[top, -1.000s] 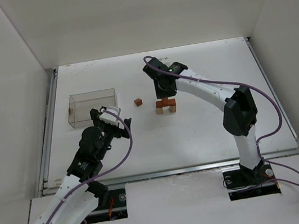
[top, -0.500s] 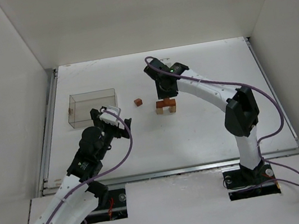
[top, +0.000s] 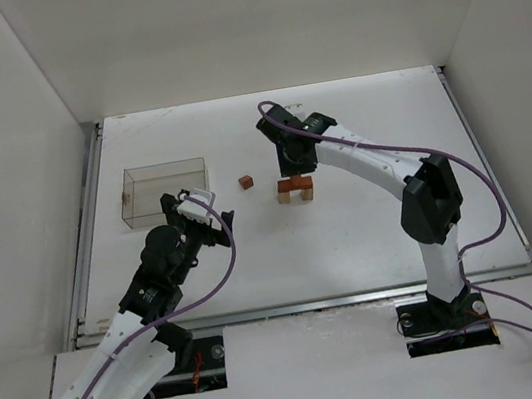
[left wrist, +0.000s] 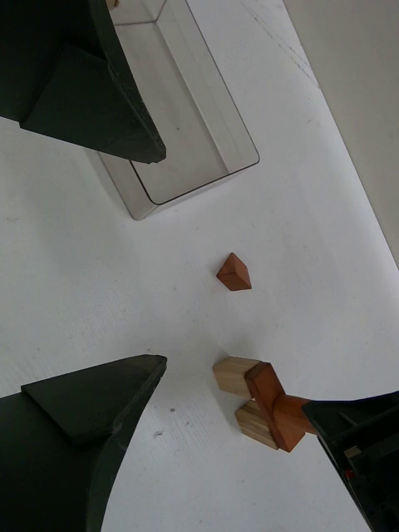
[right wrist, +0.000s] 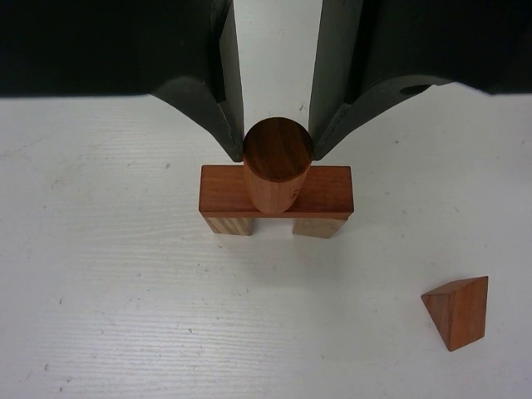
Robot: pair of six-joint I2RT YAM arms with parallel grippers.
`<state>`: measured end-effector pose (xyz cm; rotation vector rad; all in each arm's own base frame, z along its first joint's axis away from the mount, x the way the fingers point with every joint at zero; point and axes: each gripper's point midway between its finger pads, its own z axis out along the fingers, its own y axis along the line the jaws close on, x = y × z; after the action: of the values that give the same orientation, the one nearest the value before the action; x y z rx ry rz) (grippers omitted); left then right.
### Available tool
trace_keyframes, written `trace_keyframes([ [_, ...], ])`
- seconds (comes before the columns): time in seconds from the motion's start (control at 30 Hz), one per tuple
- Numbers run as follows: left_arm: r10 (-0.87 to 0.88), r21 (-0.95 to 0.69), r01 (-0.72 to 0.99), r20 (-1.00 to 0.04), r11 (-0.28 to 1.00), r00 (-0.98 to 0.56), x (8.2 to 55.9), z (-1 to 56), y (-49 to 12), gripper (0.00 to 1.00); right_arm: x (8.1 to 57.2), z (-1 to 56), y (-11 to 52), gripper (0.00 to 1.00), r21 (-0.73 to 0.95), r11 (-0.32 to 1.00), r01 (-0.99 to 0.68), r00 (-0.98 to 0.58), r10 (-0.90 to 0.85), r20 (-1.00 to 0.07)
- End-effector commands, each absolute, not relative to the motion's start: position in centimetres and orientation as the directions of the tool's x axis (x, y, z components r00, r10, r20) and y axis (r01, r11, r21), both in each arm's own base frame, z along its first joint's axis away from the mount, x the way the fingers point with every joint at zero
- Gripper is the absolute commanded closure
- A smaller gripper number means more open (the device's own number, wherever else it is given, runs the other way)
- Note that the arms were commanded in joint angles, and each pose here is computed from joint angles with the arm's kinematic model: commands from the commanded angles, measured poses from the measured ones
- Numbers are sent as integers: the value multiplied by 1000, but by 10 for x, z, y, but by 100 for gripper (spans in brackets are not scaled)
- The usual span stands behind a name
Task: Build the wood block tower
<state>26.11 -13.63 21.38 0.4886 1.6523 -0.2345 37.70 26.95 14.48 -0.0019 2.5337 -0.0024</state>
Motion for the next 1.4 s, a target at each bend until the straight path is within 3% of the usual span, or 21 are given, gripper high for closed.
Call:
trace_keyframes([
  [0.0,157,118,451,-986,885,-49,261,221,-139,0,378,161,276,100,42,999,-4,-795,23,-606],
  [0.23,170,128,453,-984,882,-53,261,217,-138,0,377,159,277,97,48,999,-9,-798,22,-602],
  [0.33,170,128,453,-984,882,-52,261,217,-138,0,375,155,278,88,49,999,-13,-806,18,-592],
  [0.37,170,128,453,-984,882,-52,261,217,-138,0,374,155,279,79,55,998,-18,-809,18,-587],
  [0.5,170,128,453,-984,882,-52,261,217,-138,0,373,152,281,62,63,998,-23,-812,18,-583],
  [0.9,169,128,444,-984,887,-54,263,217,-136,0,373,156,280,41,64,997,-31,-808,13,-589],
  [1.2,201,141,512,-978,847,-63,260,211,-148,0,377,229,275,16,119,992,-39,-725,54,-686],
  [1.37,343,208,602,-932,771,-118,261,192,-160,0,373,270,264,13,151,987,-61,-675,70,-734],
])
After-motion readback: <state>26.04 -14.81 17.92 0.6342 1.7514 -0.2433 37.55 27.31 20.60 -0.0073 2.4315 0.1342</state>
